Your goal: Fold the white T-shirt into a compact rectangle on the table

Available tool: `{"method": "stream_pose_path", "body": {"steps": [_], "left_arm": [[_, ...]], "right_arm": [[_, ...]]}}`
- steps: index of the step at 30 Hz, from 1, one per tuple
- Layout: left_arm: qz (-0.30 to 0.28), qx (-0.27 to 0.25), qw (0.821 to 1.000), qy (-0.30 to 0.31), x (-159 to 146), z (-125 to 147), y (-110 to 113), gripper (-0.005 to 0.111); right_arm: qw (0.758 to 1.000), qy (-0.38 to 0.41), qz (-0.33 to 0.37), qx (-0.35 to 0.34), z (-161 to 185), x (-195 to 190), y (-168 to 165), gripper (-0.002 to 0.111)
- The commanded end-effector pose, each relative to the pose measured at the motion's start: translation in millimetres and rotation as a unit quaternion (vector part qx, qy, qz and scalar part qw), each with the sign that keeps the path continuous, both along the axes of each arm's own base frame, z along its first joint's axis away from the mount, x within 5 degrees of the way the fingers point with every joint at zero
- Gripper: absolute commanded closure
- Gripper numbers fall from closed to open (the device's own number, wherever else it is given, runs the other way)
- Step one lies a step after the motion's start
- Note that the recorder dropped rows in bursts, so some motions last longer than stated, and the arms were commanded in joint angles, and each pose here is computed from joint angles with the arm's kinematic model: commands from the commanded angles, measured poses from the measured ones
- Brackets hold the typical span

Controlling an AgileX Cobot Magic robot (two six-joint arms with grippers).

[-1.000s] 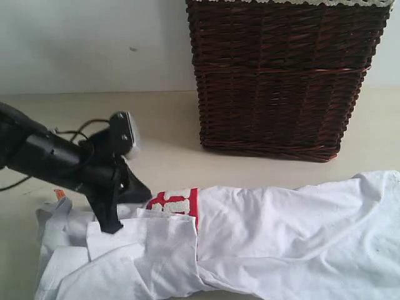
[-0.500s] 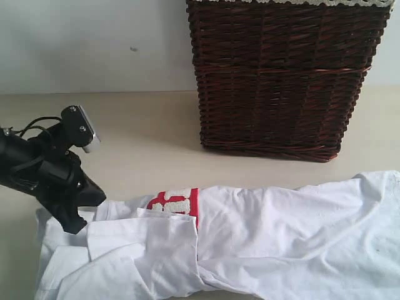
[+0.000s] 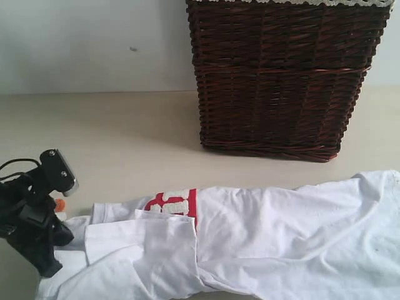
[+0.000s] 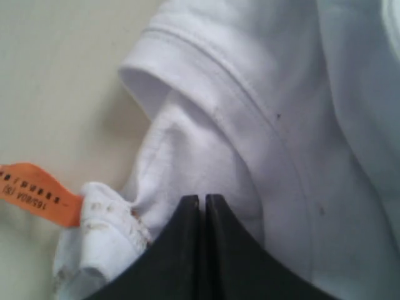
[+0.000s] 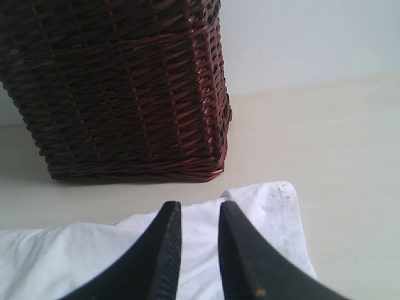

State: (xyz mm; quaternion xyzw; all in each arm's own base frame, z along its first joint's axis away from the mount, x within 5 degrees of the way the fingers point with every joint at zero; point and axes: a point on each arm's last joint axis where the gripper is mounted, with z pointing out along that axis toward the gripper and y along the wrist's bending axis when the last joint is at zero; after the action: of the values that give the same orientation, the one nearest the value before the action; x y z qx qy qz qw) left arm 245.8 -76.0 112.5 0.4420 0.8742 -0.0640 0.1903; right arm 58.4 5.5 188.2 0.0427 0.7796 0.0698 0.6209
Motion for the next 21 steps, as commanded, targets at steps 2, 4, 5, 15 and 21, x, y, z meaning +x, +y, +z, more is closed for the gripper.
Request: {"method": "stream_pose_path", "body": {"steps": [2,4,5,15,21], "left_arm": [[0.008,0.018,1.000,0.004,-9,-8,7,0.100],[0.010,0.021,1.000,-0.001,-8,-7,8,0.100],[0.014,0.025,1.000,-0.013,-5,-6,8,0.100],[0.069,-0.047,0.991,-0.107,26,60,-2,0.100],[-0.022,-0.116,0.993,0.028,-10,72,-17,0.100]], "right_arm": [[1.000,-0.003,0.000,0.000,-1,0,0,0.087],[1.000,-0.003,0.000,0.000,-1,0,0,0.087],[1.000,-0.003,0.000,0.000,-1,0,0,0.087],[1.000,-0.003,0.000,0.000,-1,0,0,0.087],[1.000,-0.003,0.000,0.000,-1,0,0,0.087]]}}
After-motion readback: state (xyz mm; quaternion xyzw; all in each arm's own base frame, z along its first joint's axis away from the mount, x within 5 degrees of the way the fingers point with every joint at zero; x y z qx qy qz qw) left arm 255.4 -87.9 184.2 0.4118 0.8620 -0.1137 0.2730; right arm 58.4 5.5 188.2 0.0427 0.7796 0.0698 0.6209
